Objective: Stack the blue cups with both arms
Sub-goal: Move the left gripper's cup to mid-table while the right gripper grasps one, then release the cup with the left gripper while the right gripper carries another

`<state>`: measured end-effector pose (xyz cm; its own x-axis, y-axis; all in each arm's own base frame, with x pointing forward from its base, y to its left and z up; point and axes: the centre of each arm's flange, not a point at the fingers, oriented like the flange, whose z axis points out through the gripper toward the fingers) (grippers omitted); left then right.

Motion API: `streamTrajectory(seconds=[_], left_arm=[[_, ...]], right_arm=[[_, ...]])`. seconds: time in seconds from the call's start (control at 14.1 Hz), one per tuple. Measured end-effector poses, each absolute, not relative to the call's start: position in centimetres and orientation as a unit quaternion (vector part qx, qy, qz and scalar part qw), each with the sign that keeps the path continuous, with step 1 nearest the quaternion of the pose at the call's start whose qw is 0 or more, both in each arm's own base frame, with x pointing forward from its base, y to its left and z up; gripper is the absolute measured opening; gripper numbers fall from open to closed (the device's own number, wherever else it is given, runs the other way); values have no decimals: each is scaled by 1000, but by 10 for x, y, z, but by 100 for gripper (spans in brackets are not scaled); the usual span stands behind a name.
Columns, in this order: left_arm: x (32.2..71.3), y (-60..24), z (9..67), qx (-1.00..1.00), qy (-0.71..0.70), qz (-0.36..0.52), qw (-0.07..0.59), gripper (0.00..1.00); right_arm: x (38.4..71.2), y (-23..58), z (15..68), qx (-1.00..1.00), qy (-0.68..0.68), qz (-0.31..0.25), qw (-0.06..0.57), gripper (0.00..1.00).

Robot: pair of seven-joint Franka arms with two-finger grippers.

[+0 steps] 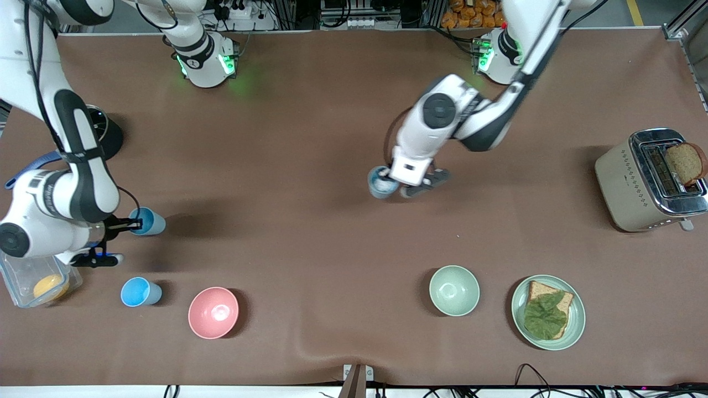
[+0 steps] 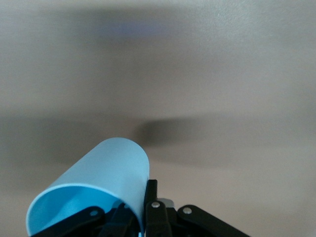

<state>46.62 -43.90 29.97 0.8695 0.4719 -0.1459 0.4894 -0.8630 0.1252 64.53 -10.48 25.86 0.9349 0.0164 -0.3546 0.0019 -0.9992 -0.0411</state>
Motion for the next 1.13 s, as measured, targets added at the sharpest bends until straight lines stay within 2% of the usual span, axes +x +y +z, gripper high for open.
streamTrajectory(seconds=[0.14, 0.28, 0.5, 0.57, 0.85, 0.99, 1.13], left_arm=[[456, -479, 284, 957, 269, -70, 79, 3], [444, -510, 258, 957, 275, -62, 63, 3], [437, -523, 231, 959, 275, -52, 44, 4], [439, -523, 232, 958, 278, -52, 44, 8], [459, -518, 268, 953, 298, -29, 52, 51], [462, -513, 322, 953, 299, -11, 47, 73], [464, -493, 400, 952, 303, 17, 40, 93]], right_arm=[[645, -86, 297, -983, -12, 182, 35, 4], [642, -61, 325, -978, -11, 192, 78, 4], [641, -15, 330, -970, -13, 211, 124, 4], [640, 10, 330, -968, -10, 218, 123, 4], [626, 116, 334, -958, 14, 261, 121, 4], [617, 159, 340, -957, 37, 269, 106, 4], [607, 196, 344, -955, 63, 275, 94, 4]])
